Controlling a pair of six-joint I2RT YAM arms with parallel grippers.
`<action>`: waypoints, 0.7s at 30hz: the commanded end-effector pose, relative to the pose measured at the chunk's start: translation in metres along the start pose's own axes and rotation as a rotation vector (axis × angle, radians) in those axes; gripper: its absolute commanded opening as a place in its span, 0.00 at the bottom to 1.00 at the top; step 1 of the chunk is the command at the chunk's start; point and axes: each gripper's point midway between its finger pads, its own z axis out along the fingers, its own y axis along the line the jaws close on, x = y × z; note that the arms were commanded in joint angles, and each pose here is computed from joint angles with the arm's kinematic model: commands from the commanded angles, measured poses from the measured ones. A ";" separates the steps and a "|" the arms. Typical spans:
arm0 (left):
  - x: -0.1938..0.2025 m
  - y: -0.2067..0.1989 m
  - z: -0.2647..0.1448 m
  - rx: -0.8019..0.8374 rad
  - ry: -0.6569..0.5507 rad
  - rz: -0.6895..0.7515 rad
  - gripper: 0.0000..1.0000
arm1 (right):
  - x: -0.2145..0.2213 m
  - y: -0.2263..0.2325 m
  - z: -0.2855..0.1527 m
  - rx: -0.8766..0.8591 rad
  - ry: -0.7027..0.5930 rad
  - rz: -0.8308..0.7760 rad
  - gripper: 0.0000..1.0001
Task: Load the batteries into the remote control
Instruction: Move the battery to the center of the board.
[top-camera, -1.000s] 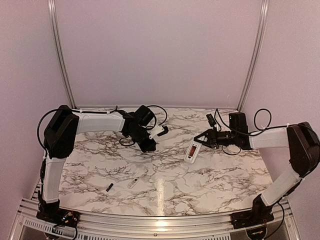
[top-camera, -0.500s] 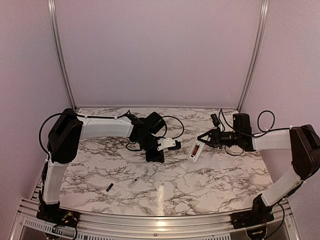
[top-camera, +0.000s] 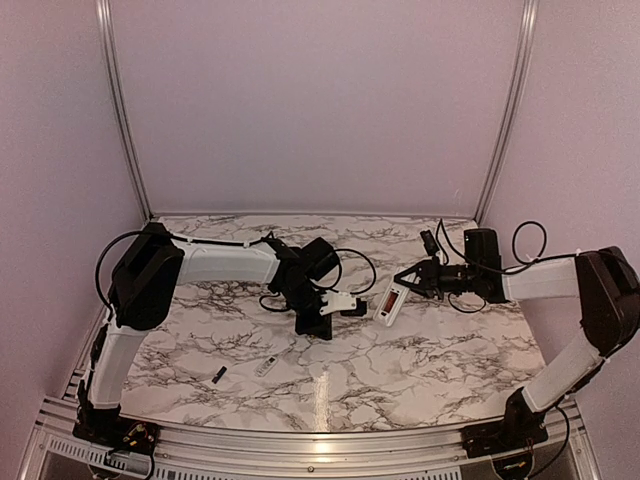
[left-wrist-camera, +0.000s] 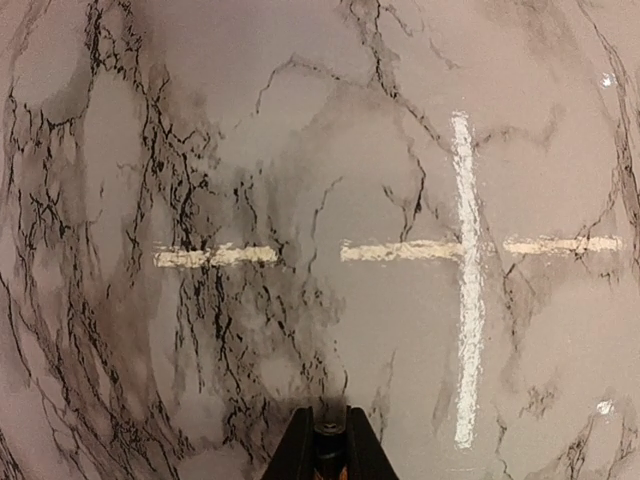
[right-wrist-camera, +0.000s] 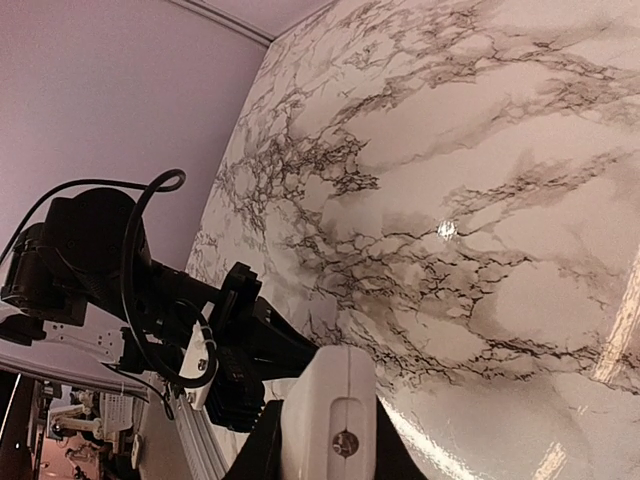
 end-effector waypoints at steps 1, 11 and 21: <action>0.008 -0.002 0.012 0.013 0.046 0.014 0.13 | -0.005 -0.005 0.001 0.004 -0.014 -0.001 0.00; -0.006 0.004 -0.011 -0.031 0.020 0.022 0.44 | -0.006 -0.011 0.004 0.017 -0.014 0.003 0.00; -0.021 0.007 -0.084 -0.238 -0.117 -0.054 0.55 | -0.015 -0.011 0.026 0.010 0.007 -0.029 0.00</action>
